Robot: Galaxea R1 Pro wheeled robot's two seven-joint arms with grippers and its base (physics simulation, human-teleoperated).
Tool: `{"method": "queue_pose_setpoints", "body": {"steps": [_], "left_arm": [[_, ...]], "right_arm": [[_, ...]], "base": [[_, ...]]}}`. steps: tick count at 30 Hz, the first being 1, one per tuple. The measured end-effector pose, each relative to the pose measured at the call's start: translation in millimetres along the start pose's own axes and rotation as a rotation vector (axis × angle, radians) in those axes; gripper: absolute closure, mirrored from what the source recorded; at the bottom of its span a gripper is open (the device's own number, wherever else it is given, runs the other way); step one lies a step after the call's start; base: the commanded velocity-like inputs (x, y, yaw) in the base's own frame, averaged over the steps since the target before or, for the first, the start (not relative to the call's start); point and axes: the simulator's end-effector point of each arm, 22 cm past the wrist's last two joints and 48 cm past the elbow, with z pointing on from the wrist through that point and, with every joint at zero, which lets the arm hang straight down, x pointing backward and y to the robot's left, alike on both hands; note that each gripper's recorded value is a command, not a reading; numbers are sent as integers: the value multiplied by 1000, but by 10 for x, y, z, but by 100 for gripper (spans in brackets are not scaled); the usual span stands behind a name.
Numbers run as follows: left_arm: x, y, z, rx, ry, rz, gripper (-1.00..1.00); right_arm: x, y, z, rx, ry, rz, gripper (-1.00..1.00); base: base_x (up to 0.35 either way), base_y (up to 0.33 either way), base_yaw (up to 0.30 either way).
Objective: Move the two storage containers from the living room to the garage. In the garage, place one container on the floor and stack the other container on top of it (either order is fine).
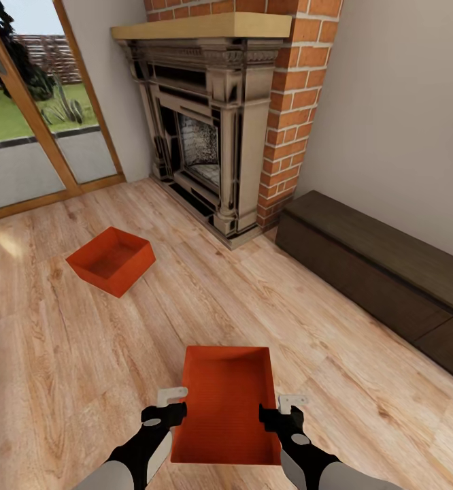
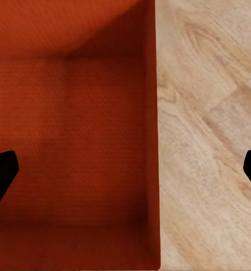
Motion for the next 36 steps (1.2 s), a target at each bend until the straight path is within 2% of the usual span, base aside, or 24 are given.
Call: {"method": "queue_pose_setpoints", "body": {"steps": [10,19,22,36], "left_arm": [[97,-9,155,-3,1,8,-100],[181,-17,299,-3,1,12,-100],[212,-17,347,-3,1,13,-100],[353,-32,576,-3,-1,14,-100]], "right_arm": [[106,-4,145,0,-1,1,-100],[149,-23,277,1,-30,-1,-100],[176,-139,332,14,-34,-9,-100],[335,-211,547,21,-40,-17,-100]], "base": [[0,0,0],[0,0,0],[0,0,0],[0,0,0]]}}
